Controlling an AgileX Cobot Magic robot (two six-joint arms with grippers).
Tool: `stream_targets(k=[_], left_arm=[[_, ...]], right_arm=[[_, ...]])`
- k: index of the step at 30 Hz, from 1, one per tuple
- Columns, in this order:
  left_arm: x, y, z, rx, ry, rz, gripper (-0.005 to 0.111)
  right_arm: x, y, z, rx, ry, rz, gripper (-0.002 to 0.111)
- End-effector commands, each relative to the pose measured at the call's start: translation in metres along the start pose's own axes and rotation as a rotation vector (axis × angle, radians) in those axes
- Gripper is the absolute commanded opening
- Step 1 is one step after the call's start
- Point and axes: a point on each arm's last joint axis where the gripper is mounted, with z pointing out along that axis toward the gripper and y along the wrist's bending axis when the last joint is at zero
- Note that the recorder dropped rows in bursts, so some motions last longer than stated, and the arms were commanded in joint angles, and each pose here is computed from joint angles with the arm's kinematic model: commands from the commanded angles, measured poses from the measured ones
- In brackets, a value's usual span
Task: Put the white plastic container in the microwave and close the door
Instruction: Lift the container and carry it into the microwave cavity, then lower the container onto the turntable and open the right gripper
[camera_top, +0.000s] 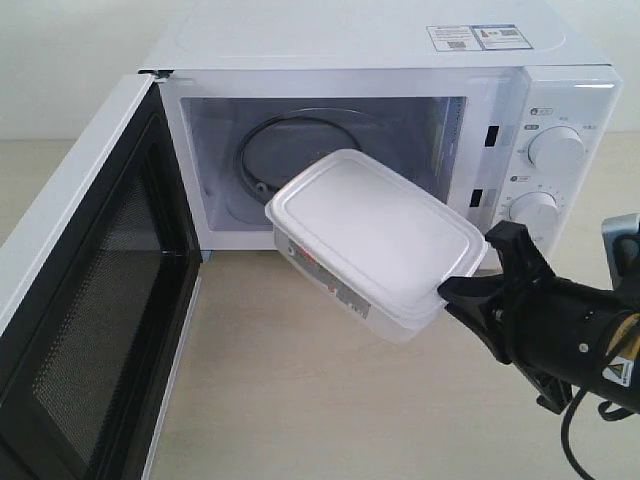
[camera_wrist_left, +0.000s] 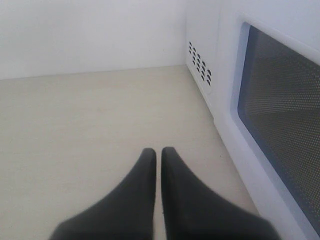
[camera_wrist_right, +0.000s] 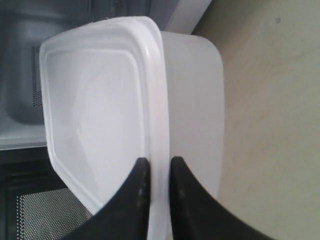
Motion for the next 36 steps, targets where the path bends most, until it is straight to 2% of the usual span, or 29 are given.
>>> stream_targets(k=[1, 13, 17, 36], left_arm=[[0.001, 0.0, 0.0, 0.0, 0.0, -0.005, 0.004], [0.001, 0.0, 0.0, 0.0, 0.0, -0.005, 0.004], [0.001, 0.0, 0.0, 0.0, 0.0, -0.005, 0.004], [0.001, 0.0, 0.0, 0.0, 0.0, -0.005, 0.004]], right_arm=[[0.006, 0.01, 0.003, -0.035, -0.092, 0.014, 0.0], [0.025, 0.038, 0.043, -0.026, -0.037, 0.029, 0.0], [0.026, 0.047, 0.055, -0.042, -0.072, 0.084, 0.0], [0.018, 0.054, 0.099, -0.008, -0.219, 0.235, 0.0]])
